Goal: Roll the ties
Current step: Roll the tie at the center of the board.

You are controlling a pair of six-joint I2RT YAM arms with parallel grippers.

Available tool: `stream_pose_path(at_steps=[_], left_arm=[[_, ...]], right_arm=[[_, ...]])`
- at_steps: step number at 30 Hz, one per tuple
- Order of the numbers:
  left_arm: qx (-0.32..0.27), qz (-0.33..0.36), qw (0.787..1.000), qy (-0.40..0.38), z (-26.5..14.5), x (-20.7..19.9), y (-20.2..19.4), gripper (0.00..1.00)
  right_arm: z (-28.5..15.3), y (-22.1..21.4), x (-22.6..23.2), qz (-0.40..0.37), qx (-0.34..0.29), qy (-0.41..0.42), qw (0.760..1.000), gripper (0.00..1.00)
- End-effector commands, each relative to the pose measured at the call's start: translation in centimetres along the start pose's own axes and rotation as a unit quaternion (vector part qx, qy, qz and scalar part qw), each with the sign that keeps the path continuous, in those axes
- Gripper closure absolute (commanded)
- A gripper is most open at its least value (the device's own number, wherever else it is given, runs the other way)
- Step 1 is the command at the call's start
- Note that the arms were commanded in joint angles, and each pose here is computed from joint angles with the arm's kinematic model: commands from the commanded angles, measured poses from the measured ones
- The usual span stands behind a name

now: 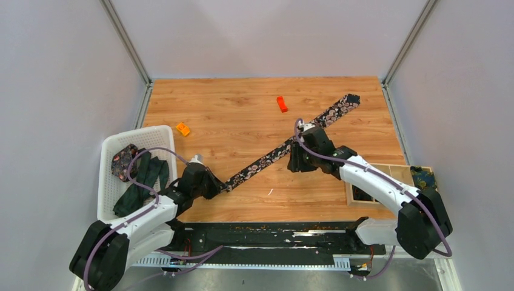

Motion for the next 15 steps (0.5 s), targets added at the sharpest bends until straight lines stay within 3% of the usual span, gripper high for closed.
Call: stream_pose_path(at_steps=[1, 9, 15], left_arm=[[-0.012, 0.040, 0.999, -0.012, -0.7, -0.9, 0.9, 1.00], [-0.017, 0.093, 0.995, 0.035, -2.0, 1.0, 1.0, 1.00], [-0.013, 0.101, 0.994, 0.038, -2.3, 1.5, 0.7, 1.00]], right_arm=[[-0.3, 0.7, 5.3, -0.039, -0.029, 0.085, 0.995, 0.58], [0.5, -0.9, 14.9, -0.081, -0.015, 0.195, 0.977, 0.65], [4.6, -3.1, 20.1, -0.100, 0.034, 0.212, 0.971, 0.72]])
Point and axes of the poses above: each gripper's point midway between its finger pads, its own z axis out along the fingers, its own x axis along the line the jaws close on, y = z × x, the point moved 1 cm from there along -z, back along the fingers, and after that the axes turned 11 degrees about z, right-handed, at the moved point
